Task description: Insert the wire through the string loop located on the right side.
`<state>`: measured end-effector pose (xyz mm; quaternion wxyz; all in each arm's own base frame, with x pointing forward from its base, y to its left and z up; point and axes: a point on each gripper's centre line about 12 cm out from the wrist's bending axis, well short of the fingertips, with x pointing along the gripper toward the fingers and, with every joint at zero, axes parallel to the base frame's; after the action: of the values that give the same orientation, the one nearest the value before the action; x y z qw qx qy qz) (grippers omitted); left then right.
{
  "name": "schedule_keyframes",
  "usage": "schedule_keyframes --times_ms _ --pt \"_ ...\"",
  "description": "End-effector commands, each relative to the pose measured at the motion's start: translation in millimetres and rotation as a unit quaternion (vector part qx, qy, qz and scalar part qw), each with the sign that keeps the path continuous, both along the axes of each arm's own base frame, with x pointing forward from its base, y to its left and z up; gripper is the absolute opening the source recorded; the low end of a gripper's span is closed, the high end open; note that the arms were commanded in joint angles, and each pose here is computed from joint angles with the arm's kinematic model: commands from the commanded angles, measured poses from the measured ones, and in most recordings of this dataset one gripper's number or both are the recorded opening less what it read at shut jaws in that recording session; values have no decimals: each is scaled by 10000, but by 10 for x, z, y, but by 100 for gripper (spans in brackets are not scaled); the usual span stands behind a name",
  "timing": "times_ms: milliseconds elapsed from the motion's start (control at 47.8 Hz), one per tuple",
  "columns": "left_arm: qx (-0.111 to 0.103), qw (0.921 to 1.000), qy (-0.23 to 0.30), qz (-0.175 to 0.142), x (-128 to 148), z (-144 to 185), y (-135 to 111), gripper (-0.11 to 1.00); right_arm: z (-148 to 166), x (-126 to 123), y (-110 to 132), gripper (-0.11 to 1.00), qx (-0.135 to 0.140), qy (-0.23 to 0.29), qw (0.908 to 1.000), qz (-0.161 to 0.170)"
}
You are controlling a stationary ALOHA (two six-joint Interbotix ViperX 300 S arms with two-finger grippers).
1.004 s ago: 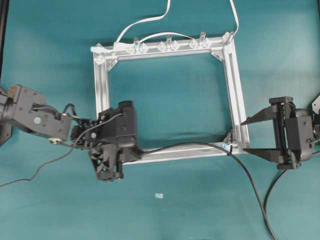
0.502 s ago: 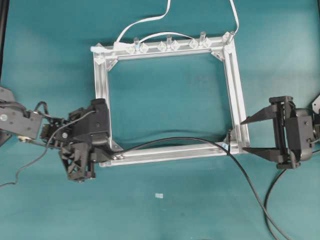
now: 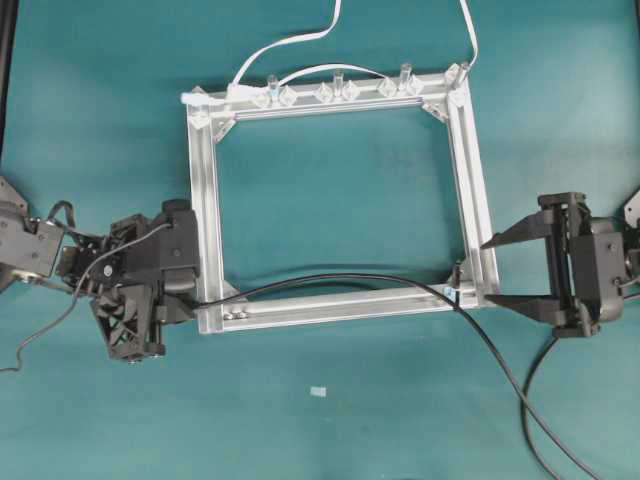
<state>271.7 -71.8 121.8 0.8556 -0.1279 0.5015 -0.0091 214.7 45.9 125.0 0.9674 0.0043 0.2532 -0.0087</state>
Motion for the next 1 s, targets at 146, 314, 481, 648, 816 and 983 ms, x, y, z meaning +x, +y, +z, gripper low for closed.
schedule_keyframes --times_ms 146,314,481,648,816,983 --pt "-74 10000 -10 15 -12 58 -48 24 52 46 14 87 17 -111 9999 -12" --pt "-209 9994 102 269 -32 39 -48 24 52 46 14 87 17 -111 9999 -12" --pt "-262 9980 343 455 -58 28 -44 24 64 53 6 87 1 -173 9998 -39" --pt "-263 9979 359 466 -56 67 -41 24 60 49 6 87 -8 -172 9998 -38" --pt "-204 9981 413 405 -101 35 -31 24 57 54 5 87 -12 -165 9999 -45" --pt "-110 9985 450 281 -117 32 -35 63 50 49 5 87 -11 -144 9999 -39"
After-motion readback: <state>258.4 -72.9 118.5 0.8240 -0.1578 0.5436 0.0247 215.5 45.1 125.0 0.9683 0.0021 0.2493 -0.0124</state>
